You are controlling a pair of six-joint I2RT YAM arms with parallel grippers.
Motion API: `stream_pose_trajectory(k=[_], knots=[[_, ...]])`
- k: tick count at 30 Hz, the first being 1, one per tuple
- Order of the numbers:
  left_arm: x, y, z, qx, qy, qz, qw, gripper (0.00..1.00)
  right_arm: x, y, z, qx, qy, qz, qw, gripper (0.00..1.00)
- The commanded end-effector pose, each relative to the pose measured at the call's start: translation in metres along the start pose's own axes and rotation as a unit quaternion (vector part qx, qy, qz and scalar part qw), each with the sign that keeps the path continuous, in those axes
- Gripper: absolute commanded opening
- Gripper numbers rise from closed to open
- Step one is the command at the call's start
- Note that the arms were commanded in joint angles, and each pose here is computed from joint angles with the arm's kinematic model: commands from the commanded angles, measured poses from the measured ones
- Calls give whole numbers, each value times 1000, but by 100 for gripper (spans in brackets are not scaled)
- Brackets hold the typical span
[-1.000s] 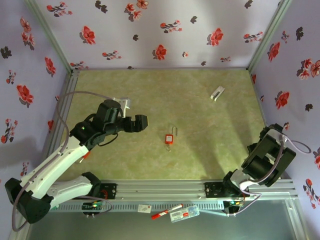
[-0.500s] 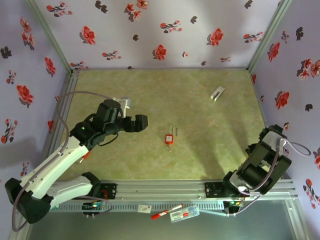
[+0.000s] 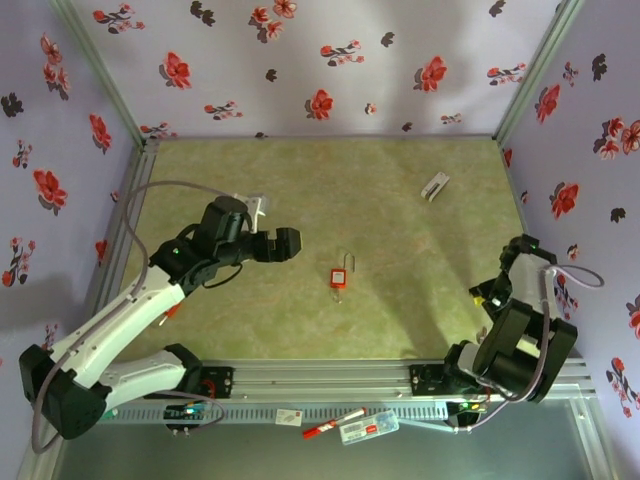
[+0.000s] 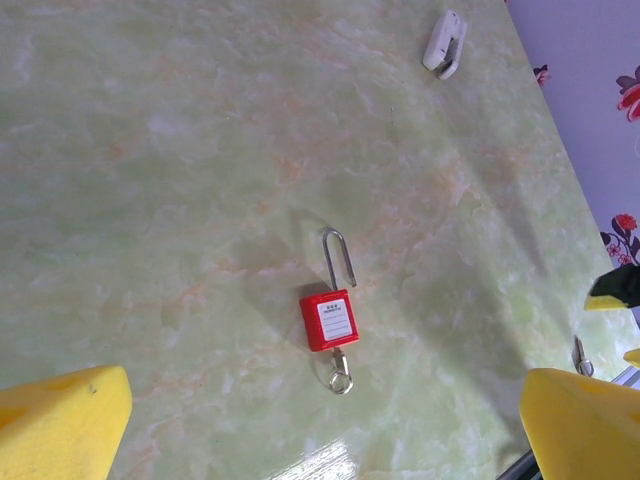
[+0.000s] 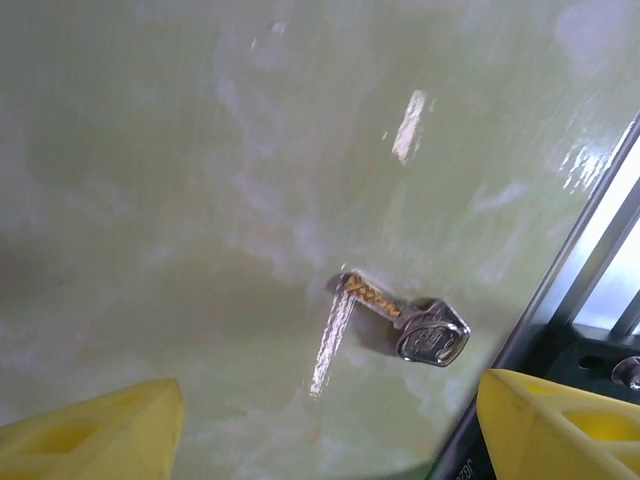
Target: Unlock with the key
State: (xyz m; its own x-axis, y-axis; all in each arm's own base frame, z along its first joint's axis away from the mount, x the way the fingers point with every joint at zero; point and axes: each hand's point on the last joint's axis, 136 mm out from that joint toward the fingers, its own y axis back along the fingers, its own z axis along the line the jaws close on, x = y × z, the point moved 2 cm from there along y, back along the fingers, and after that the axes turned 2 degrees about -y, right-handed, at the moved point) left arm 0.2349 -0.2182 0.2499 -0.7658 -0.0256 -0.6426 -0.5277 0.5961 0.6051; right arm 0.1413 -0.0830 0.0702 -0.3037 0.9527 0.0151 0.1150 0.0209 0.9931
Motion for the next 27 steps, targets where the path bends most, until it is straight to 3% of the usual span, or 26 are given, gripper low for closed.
stream_pose_trajectory(k=[1, 7, 15, 24, 27], knots=[[-6, -3, -6, 19, 8, -6, 1000, 100, 10, -7, -10, 48, -11, 3, 999, 78], [-7, -2, -10, 28, 5, -5, 1000, 100, 16, -24, -23, 58, -67, -14, 996, 77], [-3, -2, -10, 30, 5, 3, 1000, 100, 3, -24, -28, 98, -48, -37, 993, 77], [0, -1, -8, 31, 17, 3, 999, 99, 3, -25, -29, 126, -46, -23, 991, 73], [0, -3, -8, 33, 23, 0, 999, 99, 4, -25, -19, 106, -60, -19, 992, 73]])
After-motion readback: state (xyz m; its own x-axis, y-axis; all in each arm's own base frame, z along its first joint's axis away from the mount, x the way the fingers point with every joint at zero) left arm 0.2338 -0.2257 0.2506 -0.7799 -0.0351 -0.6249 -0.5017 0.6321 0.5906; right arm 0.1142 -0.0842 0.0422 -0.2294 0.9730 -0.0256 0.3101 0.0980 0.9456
